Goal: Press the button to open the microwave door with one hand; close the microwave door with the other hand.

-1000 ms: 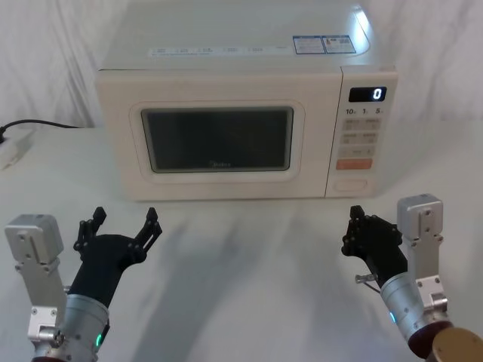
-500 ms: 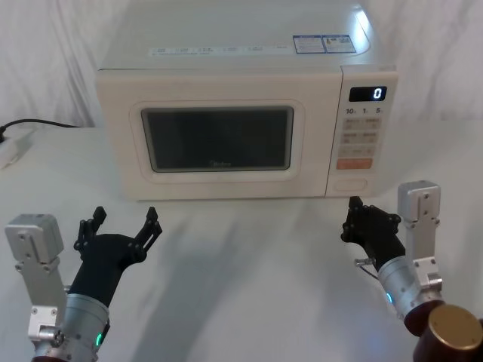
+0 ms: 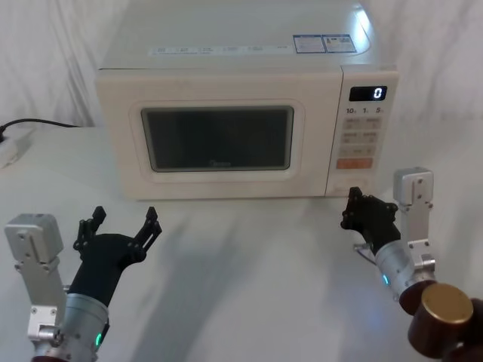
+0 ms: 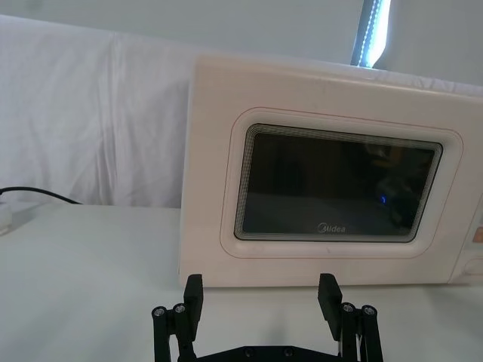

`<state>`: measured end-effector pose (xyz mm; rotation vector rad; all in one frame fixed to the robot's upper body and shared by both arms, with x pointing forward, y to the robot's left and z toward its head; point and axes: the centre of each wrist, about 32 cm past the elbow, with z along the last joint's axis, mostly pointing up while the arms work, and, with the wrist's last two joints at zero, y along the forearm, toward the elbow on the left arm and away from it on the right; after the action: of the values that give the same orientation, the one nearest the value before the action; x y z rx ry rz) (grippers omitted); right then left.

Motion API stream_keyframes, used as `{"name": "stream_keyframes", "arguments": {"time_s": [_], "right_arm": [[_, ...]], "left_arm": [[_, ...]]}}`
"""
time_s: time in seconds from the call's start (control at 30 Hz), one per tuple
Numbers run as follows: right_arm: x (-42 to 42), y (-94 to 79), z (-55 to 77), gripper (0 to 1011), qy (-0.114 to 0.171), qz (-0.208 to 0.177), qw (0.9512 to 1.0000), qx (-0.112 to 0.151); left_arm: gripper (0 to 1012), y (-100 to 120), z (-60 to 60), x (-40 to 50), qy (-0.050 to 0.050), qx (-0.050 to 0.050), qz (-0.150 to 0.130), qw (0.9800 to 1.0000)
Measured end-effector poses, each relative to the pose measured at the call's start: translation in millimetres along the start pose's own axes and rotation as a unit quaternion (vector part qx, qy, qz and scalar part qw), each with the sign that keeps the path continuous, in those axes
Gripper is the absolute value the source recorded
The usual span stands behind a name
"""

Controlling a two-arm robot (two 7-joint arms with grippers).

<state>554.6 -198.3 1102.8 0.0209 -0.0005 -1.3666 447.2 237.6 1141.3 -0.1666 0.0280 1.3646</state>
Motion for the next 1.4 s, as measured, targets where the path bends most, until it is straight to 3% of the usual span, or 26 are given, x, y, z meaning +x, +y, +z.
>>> {"name": "stream_keyframes", "arguments": {"time_s": [0.5,1.4], "right_arm": [[8.3,20.8,-2.8,0,-0.003,-0.005,1.0,-0.004],[9.6,24.3,-3.5,0,-0.004,-0.01,0.9998,-0.017]], "left_arm": [[1001,0,0.0,0.0,0.0,0.0,0.0,1.0],[1001,0,0.0,0.0,0.0,0.0,0.0,1.0]]}}
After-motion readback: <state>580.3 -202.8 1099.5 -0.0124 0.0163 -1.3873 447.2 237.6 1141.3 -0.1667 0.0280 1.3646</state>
